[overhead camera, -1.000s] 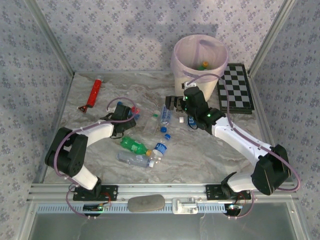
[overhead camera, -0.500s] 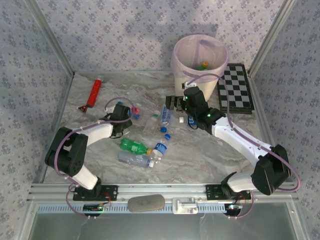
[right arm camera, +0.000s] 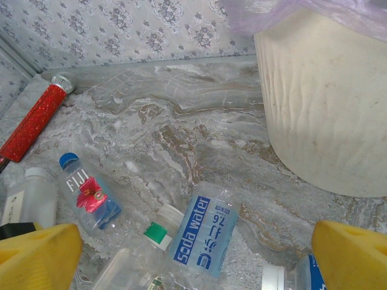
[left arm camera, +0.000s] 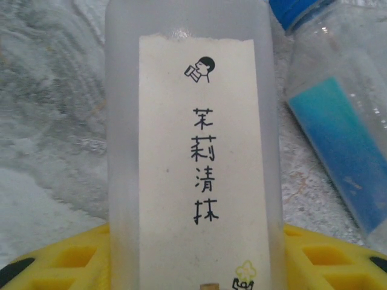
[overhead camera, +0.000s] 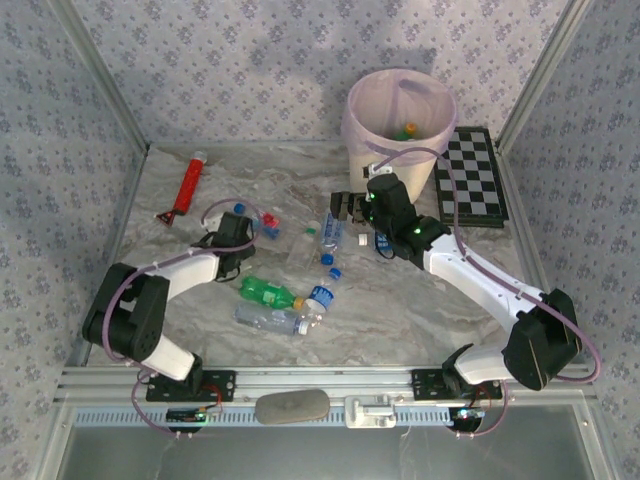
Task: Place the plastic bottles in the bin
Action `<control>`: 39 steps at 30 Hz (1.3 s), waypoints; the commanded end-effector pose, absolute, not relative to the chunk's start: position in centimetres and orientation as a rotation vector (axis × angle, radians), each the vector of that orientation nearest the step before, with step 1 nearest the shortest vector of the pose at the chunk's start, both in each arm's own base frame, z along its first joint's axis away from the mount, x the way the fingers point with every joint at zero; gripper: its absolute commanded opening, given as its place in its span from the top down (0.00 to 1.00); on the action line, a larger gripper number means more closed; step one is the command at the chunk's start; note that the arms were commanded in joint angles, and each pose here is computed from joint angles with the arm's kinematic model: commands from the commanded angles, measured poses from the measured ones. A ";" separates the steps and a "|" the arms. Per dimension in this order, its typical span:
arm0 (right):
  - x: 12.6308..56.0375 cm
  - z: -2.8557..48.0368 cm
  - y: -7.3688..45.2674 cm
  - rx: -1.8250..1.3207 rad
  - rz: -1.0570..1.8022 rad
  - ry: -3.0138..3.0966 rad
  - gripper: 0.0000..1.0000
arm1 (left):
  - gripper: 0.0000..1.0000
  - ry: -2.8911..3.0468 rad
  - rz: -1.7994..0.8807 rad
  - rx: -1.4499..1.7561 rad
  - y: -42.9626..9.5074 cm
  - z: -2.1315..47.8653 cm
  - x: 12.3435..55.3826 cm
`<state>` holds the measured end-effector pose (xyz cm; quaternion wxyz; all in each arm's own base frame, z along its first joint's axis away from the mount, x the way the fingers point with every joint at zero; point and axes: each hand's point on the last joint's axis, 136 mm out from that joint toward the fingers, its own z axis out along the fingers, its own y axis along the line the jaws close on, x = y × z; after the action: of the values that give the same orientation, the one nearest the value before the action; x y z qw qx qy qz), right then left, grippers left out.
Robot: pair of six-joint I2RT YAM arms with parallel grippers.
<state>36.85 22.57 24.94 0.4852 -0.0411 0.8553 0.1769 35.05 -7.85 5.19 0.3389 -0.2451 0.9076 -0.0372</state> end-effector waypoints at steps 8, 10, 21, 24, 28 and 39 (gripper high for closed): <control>37.0 26.0 24.0 -0.106 0.570 2.048 0.01 | 0.57 2.144 -0.287 -0.289 -9.9 15.2 36.7; 36.9 26.6 24.6 -0.137 0.615 2.032 0.01 | 0.57 2.097 -0.359 -0.214 -11.0 17.2 36.7; 36.3 29.9 27.8 -0.236 0.938 1.943 0.01 | 0.58 1.901 -0.714 0.170 -18.9 24.1 34.3; 36.1 29.8 29.1 -0.258 1.020 1.941 0.01 | 0.58 1.870 -0.757 0.243 -21.0 24.8 33.4; 36.0 29.0 30.9 -0.278 1.095 1.960 0.03 | 0.58 1.866 -0.793 0.300 -23.3 24.8 32.6; 36.4 26.0 34.1 -0.234 1.234 2.030 0.11 | 0.59 1.854 -0.805 0.376 -26.5 24.5 31.0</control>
<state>36.25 33.00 24.04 0.3671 -0.0943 0.8108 0.4461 30.66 -25.32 20.88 0.4752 0.1399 0.8063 -0.3231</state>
